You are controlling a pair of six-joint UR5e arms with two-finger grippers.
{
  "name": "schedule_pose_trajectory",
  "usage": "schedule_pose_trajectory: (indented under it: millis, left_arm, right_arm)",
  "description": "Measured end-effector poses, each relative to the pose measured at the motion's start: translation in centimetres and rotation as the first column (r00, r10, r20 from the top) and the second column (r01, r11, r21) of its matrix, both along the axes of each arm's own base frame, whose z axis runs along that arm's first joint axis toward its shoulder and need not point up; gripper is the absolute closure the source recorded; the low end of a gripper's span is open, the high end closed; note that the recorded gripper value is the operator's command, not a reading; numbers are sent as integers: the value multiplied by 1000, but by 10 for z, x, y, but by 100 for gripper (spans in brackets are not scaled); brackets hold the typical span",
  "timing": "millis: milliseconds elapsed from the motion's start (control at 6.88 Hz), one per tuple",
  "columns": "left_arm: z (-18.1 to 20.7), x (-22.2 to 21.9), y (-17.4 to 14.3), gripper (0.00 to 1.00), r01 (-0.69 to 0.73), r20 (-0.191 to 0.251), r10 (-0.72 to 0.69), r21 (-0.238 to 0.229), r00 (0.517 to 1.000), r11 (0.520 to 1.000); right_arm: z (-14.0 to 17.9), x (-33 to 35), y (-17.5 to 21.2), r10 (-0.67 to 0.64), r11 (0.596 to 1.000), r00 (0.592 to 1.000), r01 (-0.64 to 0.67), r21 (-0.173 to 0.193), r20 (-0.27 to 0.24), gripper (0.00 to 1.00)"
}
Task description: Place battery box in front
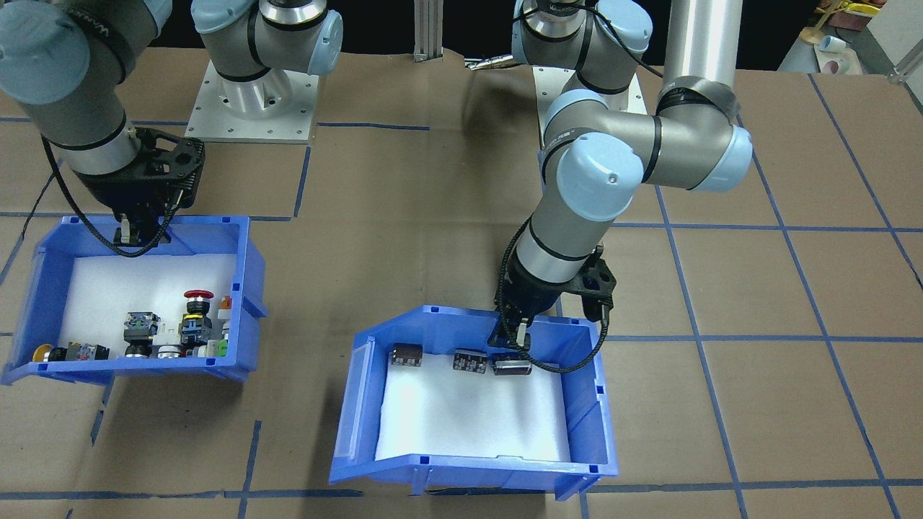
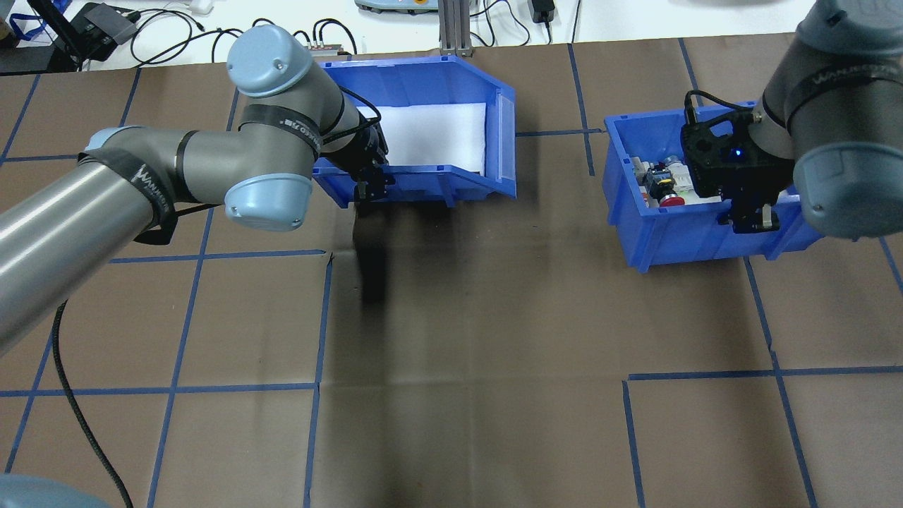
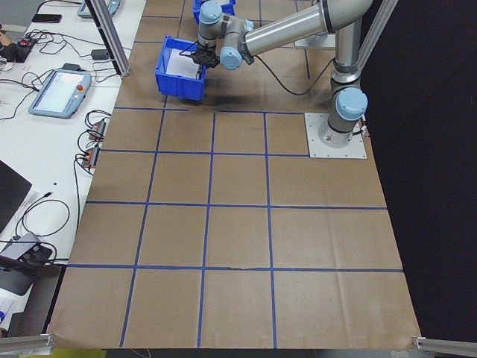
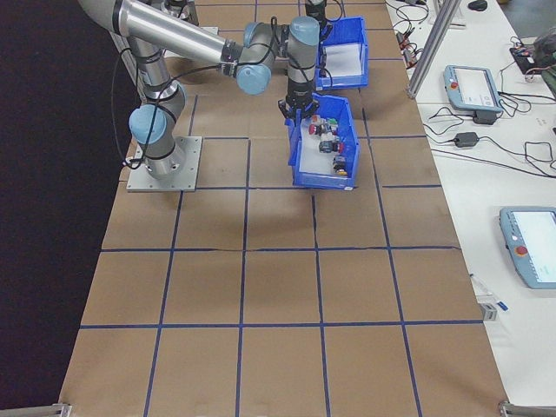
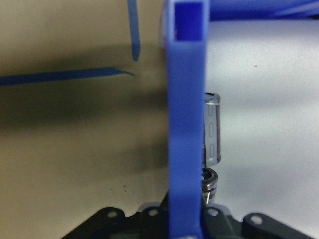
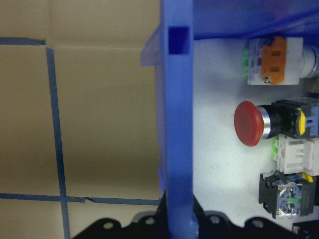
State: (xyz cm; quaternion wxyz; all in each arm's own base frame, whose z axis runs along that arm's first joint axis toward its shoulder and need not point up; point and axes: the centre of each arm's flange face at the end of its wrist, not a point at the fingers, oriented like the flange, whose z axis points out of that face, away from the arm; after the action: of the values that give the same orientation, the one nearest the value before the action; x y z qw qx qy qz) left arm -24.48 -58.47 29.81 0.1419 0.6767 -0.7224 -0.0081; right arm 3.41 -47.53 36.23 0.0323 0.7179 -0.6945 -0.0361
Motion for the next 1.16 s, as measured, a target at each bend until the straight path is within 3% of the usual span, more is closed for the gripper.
schedule_pose_trajectory:
  millis: [436, 872, 1017, 1162]
  left_arm:
    - [-17, -75, -12, 100, -22, -15, 22, 25, 1000, 999]
    - [-31, -92, -9, 99, -28, -2, 28, 46, 1000, 999]
    - [-32, -91, -12, 96, -66, 8, 66, 50, 998, 997]
    - [-33, -91, -13, 77, -102, 12, 101, 54, 995, 993]
  right_arm:
    - [0, 4, 39, 32, 999, 999, -32, -2, -11, 94]
    - [-7, 8, 68, 35, 999, 999, -34, 11, -12, 93]
    - [-10, 11, 79, 34, 999, 999, -34, 14, -13, 93]
    - [-12, 14, 90, 33, 999, 999, -33, 12, -12, 93]
